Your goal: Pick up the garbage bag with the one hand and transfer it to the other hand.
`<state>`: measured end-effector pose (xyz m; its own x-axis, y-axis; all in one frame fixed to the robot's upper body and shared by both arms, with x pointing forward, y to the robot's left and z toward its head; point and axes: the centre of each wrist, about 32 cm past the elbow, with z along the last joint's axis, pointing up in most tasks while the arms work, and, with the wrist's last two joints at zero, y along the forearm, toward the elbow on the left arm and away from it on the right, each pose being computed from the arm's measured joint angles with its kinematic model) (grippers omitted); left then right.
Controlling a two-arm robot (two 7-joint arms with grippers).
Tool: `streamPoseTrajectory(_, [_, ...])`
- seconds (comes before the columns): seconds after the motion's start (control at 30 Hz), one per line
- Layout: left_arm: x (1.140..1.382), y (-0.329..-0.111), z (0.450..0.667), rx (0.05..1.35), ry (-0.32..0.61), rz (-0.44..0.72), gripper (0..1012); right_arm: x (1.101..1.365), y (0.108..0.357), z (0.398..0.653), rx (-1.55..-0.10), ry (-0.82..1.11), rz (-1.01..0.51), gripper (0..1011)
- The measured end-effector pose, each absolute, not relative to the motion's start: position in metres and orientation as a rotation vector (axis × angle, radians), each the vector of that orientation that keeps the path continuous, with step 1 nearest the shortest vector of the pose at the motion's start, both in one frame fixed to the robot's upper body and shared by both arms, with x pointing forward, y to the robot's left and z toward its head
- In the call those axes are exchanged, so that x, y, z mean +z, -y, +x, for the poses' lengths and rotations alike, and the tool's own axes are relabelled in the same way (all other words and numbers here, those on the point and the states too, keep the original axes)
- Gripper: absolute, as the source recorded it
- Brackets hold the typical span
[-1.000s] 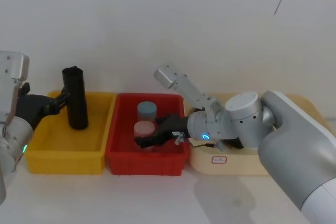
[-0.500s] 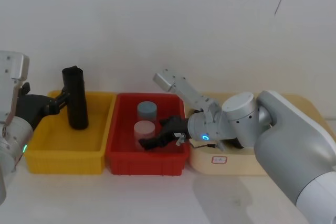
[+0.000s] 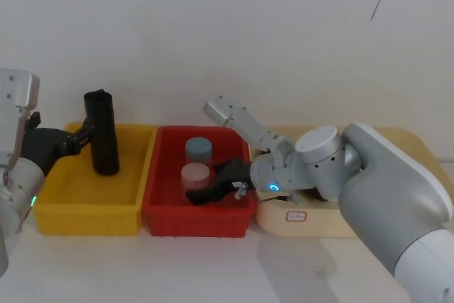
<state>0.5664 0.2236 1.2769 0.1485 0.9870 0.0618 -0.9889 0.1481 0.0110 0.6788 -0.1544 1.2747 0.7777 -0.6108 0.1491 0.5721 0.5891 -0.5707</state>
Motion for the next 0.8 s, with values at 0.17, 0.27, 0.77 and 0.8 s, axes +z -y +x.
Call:
streamPoseTrajectory(0.17, [1.2769,-0.2236,0.5664,1.421,0.043,0.053,1002,1.2750,0.1521,0.6788,-0.683,-0.065,-0.637,1001])
streamPoseTrajectory(0.27, [1.2769,-0.2236,0.5664,1.421,0.043,0.053,1002,1.2754,0.1506,0.6788,-0.677,-0.064,-0.634,950])
streamPoseTrajectory(0.77, [1.2769,-0.2236,0.5664,1.421,0.043,0.053,1002,1.2760,0.1480,0.6787,-0.670,-0.063,-0.628,665])
streamPoseTrajectory(0.8, [1.2769,-0.2236,0.5664,1.421,0.043,0.053,1002,1.2760,0.1480,0.6787,-0.669,-0.063,-0.628,665])
